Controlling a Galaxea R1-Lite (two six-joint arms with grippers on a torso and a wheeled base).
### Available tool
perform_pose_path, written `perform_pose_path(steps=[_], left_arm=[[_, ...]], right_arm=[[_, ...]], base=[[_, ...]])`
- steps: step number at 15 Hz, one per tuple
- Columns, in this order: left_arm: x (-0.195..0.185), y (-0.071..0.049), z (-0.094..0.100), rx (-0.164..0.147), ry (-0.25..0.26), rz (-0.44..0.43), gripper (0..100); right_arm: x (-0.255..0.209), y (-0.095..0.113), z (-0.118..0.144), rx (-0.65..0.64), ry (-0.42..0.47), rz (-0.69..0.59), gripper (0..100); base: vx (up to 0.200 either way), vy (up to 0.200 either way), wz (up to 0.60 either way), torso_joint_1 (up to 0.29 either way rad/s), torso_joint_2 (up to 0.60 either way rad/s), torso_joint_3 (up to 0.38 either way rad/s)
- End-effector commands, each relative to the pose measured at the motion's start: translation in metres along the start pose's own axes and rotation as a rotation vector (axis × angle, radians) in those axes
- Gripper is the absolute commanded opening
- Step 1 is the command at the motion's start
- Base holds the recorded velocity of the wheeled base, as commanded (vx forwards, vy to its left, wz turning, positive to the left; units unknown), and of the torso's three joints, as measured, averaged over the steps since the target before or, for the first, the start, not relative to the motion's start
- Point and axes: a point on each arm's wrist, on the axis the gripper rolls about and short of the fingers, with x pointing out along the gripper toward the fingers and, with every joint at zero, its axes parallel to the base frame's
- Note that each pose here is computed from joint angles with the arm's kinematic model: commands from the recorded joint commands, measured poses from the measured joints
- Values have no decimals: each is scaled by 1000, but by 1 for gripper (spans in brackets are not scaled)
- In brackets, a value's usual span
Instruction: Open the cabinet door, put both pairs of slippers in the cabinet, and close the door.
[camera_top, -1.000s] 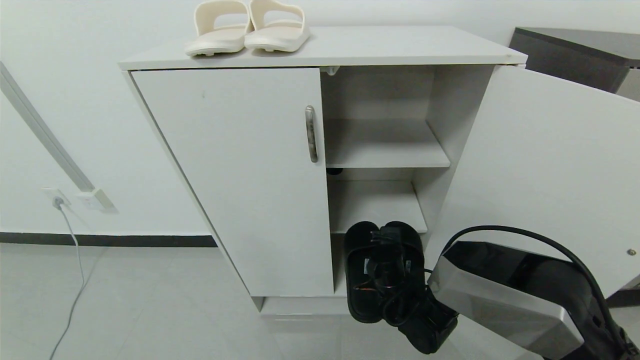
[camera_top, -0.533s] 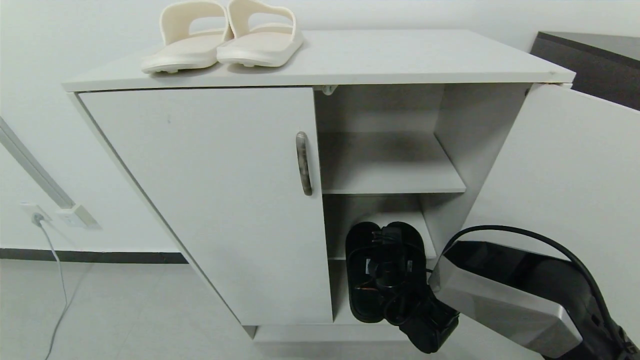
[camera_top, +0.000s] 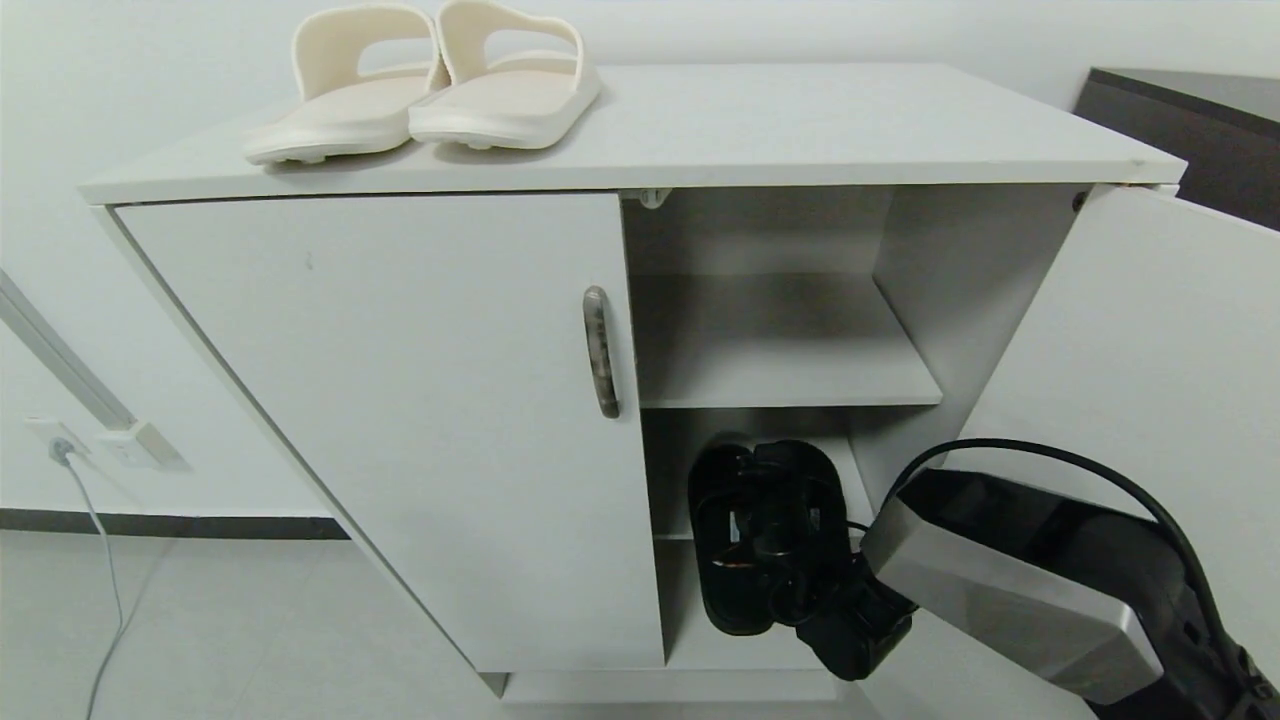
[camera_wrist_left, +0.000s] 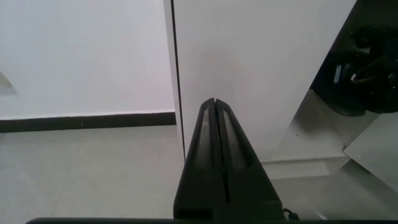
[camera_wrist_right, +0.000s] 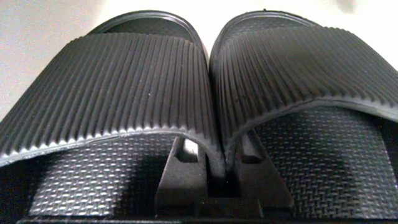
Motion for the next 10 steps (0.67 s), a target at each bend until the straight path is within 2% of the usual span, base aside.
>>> perform_pose_path(steps=[1, 10], left_arm=[[0, 0, 0, 1, 1, 0, 0], [0, 0, 0, -1, 1, 0, 0]], right_arm=[[17, 2, 9, 19, -17, -17, 0], [70, 5, 24, 54, -51, -71, 0]], base=[[0, 0, 0, 0, 0, 0], [0, 0, 0, 0, 0, 0]])
